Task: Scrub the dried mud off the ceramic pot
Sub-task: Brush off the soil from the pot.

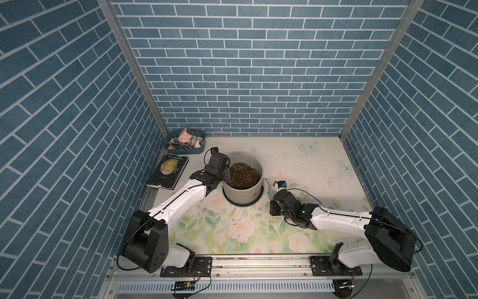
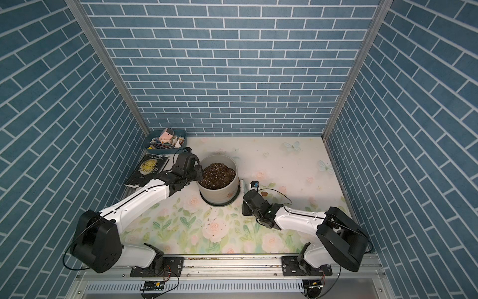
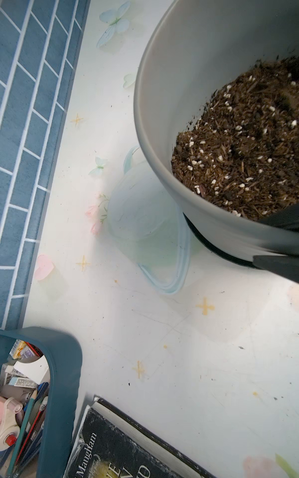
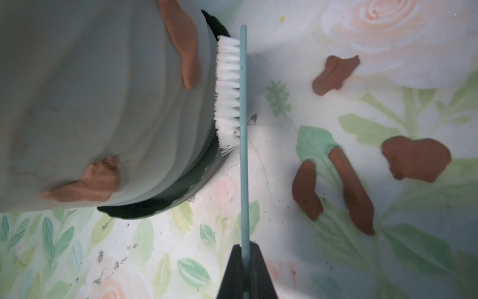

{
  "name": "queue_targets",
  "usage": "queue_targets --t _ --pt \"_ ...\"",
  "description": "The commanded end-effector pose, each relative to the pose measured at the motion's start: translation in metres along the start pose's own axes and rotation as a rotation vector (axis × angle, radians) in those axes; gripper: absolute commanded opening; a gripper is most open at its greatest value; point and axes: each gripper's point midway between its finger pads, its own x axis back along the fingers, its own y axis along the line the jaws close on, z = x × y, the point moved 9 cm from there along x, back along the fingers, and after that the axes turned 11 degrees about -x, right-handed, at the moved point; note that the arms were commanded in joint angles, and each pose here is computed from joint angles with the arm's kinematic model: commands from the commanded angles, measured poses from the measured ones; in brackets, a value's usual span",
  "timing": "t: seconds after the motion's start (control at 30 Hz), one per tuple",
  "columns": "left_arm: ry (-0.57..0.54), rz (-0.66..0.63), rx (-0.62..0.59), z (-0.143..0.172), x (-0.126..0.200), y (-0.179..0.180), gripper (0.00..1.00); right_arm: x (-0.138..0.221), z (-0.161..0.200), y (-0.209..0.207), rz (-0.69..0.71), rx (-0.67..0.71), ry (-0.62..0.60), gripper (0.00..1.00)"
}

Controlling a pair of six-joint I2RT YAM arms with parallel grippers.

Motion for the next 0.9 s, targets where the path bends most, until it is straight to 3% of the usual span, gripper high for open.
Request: queue_targets --t 0.0,0.47,0.87 --pt "0.023 -0.009 0.006 0.006 -0.002 0.004 0.0 -0.003 -0.006 0.013 -0.036 -0.003 -0.016 0.0" --pt "0.018 -0.009 0.0 0.005 0.001 0.004 0.0 0.019 -0.013 0.028 -0.244 -0.025 -0.051 0.0" --pt "0.019 -0.017 -0.011 0.007 0.003 0.006 0.0 0.03 -0.02 0.012 -0.177 -0.036 -0.096 0.0"
